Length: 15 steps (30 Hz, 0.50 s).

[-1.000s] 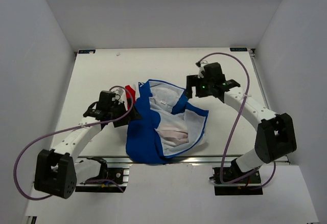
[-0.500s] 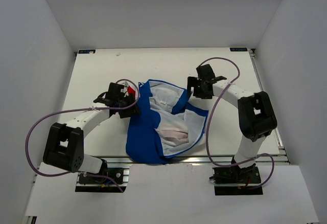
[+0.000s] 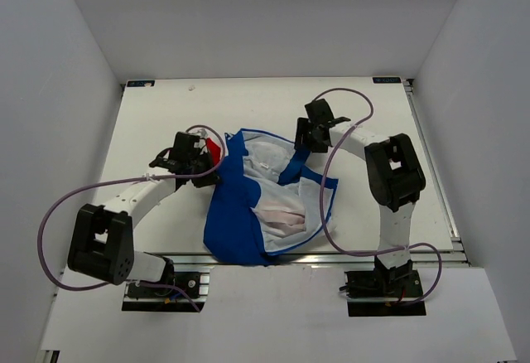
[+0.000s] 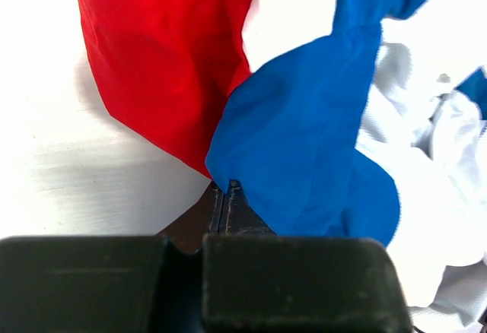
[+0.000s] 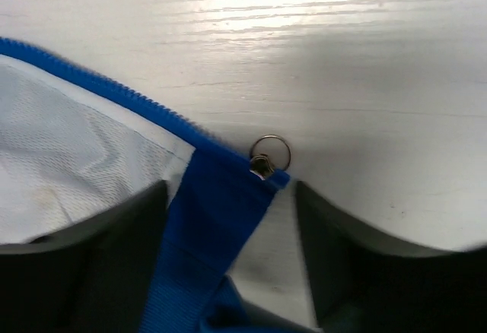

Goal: Zip up the jacket

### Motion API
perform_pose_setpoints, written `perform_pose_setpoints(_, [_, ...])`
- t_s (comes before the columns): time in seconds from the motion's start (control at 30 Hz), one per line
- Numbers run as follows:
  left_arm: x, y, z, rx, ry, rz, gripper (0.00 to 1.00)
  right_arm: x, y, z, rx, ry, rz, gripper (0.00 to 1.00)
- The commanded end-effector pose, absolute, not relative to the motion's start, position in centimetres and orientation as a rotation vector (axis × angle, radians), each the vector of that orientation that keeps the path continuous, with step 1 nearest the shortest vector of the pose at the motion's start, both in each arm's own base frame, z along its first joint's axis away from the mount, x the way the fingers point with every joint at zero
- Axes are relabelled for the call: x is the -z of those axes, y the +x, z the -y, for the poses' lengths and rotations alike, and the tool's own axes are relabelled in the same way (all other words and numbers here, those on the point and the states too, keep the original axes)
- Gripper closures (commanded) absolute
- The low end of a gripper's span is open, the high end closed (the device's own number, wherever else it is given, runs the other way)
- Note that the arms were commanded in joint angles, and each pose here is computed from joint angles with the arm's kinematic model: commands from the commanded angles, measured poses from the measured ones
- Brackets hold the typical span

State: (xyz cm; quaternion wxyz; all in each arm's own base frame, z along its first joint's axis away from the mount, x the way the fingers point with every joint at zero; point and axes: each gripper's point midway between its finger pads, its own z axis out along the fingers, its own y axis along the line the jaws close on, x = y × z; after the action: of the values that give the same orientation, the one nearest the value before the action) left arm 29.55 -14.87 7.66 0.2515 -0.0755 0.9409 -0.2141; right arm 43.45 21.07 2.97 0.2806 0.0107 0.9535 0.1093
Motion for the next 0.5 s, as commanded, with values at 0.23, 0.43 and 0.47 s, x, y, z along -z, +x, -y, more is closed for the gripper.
perform_pose_setpoints(0.23, [-15.2,31.0,14.3,0.600,-0.197,-2.281,1.00,-5.0,45.4,-21.2,-0.222,0.074,-2.435,1.00])
perform_pose_setpoints(0.43, [-20.6,31.6,12.9,0.553,-0.247,-2.127,1.00,-14.4,47.4,-16.9,-0.018,0.090,-2.142,1.00])
perform_pose_setpoints(0.47, [-21.1,31.6,12.7,0.548,-0.255,-2.113,1.00,-17.3,47.5,-15.6,0.028,0.122,-2.060,1.00])
